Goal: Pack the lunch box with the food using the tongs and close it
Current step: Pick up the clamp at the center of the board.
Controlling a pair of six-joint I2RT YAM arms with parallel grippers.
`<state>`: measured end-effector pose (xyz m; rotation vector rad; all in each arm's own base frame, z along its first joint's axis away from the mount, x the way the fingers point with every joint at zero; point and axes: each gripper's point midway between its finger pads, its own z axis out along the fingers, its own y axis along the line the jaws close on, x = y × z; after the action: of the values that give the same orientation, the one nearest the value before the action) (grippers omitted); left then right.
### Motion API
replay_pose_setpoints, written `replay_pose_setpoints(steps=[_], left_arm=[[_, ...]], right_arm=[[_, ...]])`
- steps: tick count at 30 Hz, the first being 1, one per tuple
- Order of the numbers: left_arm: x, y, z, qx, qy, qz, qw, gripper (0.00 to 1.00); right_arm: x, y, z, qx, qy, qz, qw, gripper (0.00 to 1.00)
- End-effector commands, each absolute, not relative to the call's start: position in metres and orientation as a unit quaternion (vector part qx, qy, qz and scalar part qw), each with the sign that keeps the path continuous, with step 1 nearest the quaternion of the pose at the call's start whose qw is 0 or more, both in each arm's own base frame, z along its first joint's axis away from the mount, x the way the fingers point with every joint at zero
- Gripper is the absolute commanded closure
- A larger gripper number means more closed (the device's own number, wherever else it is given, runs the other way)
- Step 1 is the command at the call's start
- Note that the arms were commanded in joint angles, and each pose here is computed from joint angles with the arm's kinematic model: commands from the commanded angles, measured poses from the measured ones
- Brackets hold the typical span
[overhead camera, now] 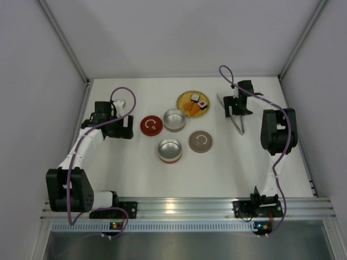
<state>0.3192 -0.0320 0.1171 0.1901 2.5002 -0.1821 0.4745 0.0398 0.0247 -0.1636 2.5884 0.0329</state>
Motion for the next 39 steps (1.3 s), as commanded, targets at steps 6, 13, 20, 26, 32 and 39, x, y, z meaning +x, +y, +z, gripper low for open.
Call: replay_pose_setpoints(steps=[6,13,20,26,32,39], left_arm=[[0.334,-0.033,0.143,0.078,0.93,-0.067,0.354,0.02],[0.334,-0.03,0.151,0.079,0.927,-0.057,0.363,0.02],[0.329,-0.03,0.157,0.082,0.924,-0.058,0.368,0.02],[0.323,-0.031,0.162,0.084,0.923,-0.06,0.372,0.02],[0.317,-0.032,0.169,0.085,0.919,-0.063,0.38,0.02],[0.314,-0.033,0.172,0.082,0.918,-0.066,0.383,0.02]], right_arm=[[0.443,0.047,0.001,-0.062,0.974,0.042,0.215,0.3],[0.44,0.048,0.049,-0.075,0.964,0.047,0.251,0.49],[0.435,0.05,0.122,-0.099,0.946,0.057,0.303,0.67],[0.422,0.061,0.155,-0.118,0.942,0.09,0.302,0.71],[0.412,0.068,0.184,-0.134,0.931,0.11,0.32,0.69],[0.405,0.081,0.21,-0.152,0.918,0.141,0.338,0.65]])
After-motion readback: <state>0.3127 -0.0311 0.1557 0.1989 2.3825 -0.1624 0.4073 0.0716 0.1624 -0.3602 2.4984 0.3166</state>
